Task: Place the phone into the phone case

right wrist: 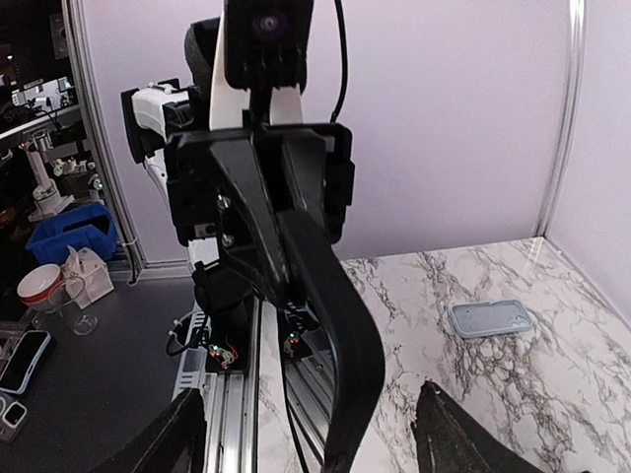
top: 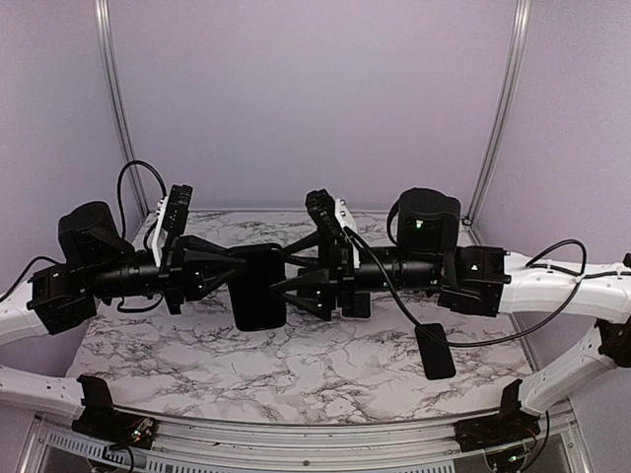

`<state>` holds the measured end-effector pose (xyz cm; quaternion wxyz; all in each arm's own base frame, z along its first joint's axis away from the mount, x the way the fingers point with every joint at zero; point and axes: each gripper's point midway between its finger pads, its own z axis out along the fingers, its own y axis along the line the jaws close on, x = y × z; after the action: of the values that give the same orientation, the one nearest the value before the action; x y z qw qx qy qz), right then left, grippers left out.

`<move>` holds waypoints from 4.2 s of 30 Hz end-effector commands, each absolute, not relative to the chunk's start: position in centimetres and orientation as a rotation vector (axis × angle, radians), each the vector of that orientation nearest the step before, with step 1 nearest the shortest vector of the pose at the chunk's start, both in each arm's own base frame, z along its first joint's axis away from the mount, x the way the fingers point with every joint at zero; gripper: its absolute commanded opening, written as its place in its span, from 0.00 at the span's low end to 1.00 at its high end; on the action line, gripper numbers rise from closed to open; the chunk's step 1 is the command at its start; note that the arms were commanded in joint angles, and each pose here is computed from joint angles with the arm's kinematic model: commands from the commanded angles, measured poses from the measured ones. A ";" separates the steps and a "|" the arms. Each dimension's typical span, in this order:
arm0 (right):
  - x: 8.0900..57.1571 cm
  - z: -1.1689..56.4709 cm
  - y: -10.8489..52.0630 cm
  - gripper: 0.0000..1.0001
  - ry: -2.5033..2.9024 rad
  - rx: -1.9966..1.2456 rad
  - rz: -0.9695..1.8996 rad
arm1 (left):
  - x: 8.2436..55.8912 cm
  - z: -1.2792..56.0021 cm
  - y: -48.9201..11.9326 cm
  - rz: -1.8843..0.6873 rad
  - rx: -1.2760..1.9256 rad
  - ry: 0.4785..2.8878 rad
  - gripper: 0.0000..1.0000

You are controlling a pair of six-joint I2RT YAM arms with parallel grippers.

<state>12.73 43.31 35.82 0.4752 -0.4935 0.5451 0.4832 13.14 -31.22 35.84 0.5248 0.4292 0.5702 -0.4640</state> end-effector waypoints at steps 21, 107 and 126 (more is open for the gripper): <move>15.4 33.6 43.2 0.00 1.535 -1.023 1.291 | 19.6 35.8 -27.9 -0.919 0.560 1.538 0.58; 32.4 17.0 27.9 0.48 2.481 -0.358 0.274 | 42.4 1.0 -7.7 0.035 0.076 2.937 0.28; 31.9 23.8 36.0 0.50 2.244 -0.371 0.655 | 38.0 15.9 -18.4 -0.399 0.439 2.380 0.00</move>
<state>31.20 31.21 18.12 0.3180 -0.1562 0.9230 0.1501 40.13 -11.87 8.94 0.2203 0.0690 0.9699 -0.0777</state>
